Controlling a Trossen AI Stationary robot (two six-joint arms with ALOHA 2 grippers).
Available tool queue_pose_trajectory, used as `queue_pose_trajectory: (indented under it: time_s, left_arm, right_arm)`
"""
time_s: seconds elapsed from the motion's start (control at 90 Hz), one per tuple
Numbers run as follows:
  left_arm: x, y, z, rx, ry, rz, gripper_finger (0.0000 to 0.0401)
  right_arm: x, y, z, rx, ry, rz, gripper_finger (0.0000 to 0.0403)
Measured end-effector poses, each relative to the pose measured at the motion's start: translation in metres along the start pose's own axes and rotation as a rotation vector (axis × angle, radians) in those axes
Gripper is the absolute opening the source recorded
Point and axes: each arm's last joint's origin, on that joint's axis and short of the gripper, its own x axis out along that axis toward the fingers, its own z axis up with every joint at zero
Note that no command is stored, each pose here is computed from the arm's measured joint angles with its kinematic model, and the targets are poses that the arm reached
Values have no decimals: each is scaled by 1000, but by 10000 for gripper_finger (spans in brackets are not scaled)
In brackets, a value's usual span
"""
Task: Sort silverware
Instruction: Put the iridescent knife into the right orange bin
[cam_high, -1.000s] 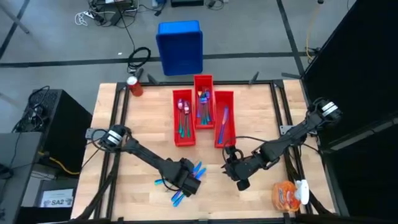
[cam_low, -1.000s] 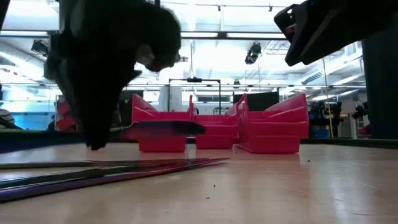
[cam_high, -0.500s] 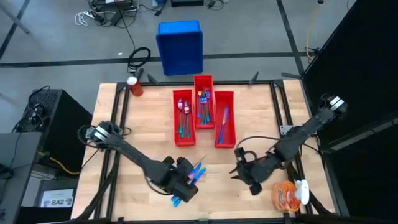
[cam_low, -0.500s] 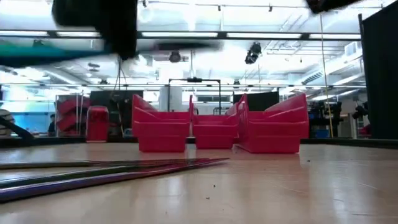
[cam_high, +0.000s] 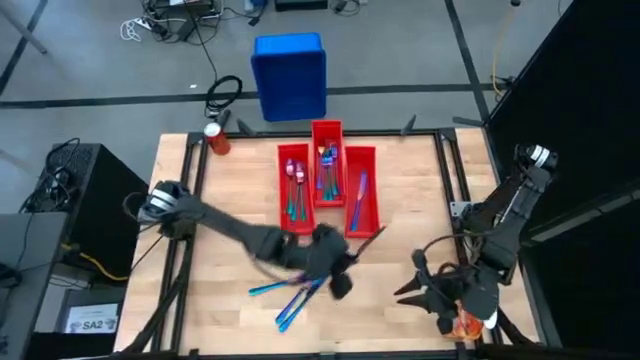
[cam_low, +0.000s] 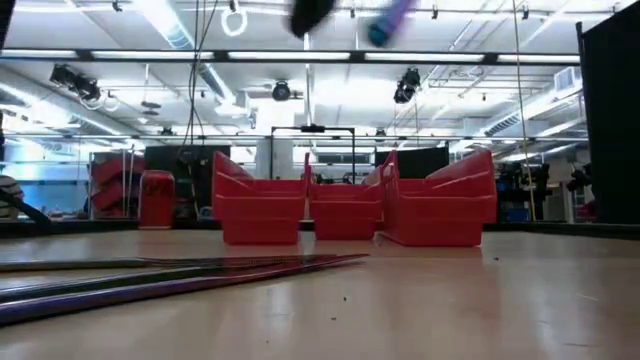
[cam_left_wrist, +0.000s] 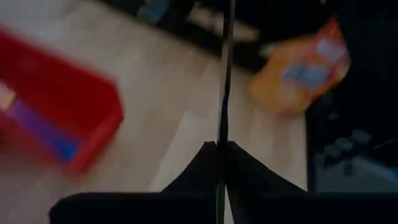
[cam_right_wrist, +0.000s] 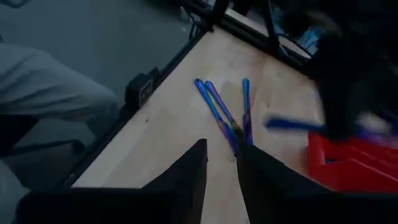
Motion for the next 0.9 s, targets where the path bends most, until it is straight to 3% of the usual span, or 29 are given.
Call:
queue_pose_trajectory:
  time_s: [0.133,0.278,0.4,0.656,0.9]
  left_arm:
    - [23,48,16,-109,-112,-125,0]
    - [38,108,15,-328,-168,-75,0]
    - [40,139,27,-495,-235,-53,3]
    - [40,158,39,-537,-229,-42,14]
    - [41,164,32,-535,-123,-27,39]
  right_arm:
    - [-4,5,0,19,-5,16,64]
    - [-7,9,-1,35,-9,32,63]
    - [-7,9,-1,41,-7,31,64]
    - [-6,9,-2,51,-2,28,64]
    - [-6,9,-1,53,-3,27,63]
